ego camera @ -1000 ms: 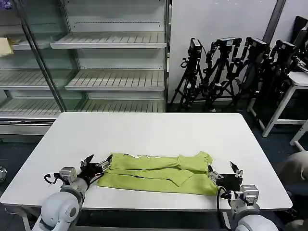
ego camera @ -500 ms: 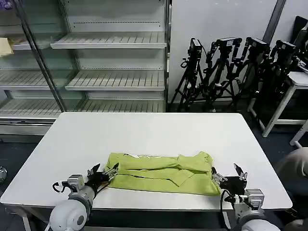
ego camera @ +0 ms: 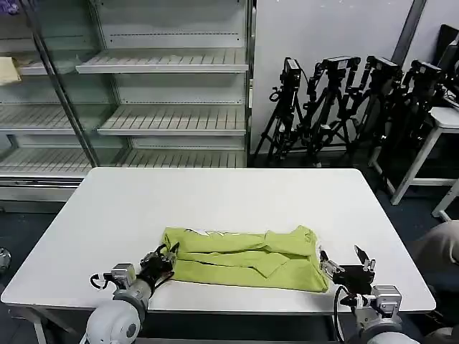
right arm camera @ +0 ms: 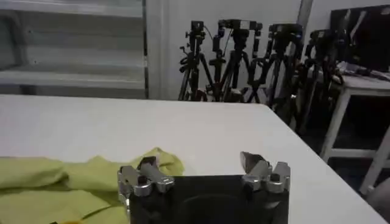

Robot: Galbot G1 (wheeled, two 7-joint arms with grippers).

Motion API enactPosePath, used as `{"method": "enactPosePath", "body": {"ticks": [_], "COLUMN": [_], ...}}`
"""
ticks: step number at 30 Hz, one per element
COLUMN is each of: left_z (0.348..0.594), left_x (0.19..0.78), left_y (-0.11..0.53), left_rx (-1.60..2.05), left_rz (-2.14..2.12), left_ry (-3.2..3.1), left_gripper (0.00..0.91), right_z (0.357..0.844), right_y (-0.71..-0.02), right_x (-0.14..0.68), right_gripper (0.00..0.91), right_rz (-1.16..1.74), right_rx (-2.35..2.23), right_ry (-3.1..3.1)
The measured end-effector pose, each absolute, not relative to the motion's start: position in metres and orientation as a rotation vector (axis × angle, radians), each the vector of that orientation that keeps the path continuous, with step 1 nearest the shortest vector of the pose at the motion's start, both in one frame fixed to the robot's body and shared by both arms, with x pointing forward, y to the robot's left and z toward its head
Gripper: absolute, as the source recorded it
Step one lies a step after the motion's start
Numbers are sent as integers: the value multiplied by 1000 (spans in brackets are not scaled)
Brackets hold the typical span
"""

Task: Fold and organize the clothes.

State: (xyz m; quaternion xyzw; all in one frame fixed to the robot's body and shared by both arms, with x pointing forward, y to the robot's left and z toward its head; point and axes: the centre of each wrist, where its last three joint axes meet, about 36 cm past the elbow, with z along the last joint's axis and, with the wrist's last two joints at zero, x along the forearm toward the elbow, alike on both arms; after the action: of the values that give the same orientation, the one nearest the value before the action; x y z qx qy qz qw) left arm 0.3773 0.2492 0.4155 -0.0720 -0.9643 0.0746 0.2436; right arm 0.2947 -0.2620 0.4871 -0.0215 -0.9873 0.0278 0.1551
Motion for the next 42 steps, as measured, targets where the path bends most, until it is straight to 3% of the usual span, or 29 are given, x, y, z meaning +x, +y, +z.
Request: {"method": "enactPosePath", "body": {"ticks": [14,20,28,35,42], "left_z": [426,450,500,520,507], "left_x": [386,392,397,391,379], "left_y": [296,359,415,381,305], "left_rx": [-96,38,175,76,-169], "left_rz": [34,-94,-260,-362,-377], "left_ry": [-2676,-2711,-2782,-2836,-2843], "left_gripper": [20,20,20,20,20], "right_z": [485,483,483,485,484], "right_y": [-257,-255,-255,-256,-263], "right_x": [298,300,300,297,293], "right_gripper": [907,907,907,907,907], "right_rz": [78,75,77,89,103], "right_rx": [-43,-34,-36,-44,-71], "right_ry": [-2831,-2831,-2833,-2834,-2828]}}
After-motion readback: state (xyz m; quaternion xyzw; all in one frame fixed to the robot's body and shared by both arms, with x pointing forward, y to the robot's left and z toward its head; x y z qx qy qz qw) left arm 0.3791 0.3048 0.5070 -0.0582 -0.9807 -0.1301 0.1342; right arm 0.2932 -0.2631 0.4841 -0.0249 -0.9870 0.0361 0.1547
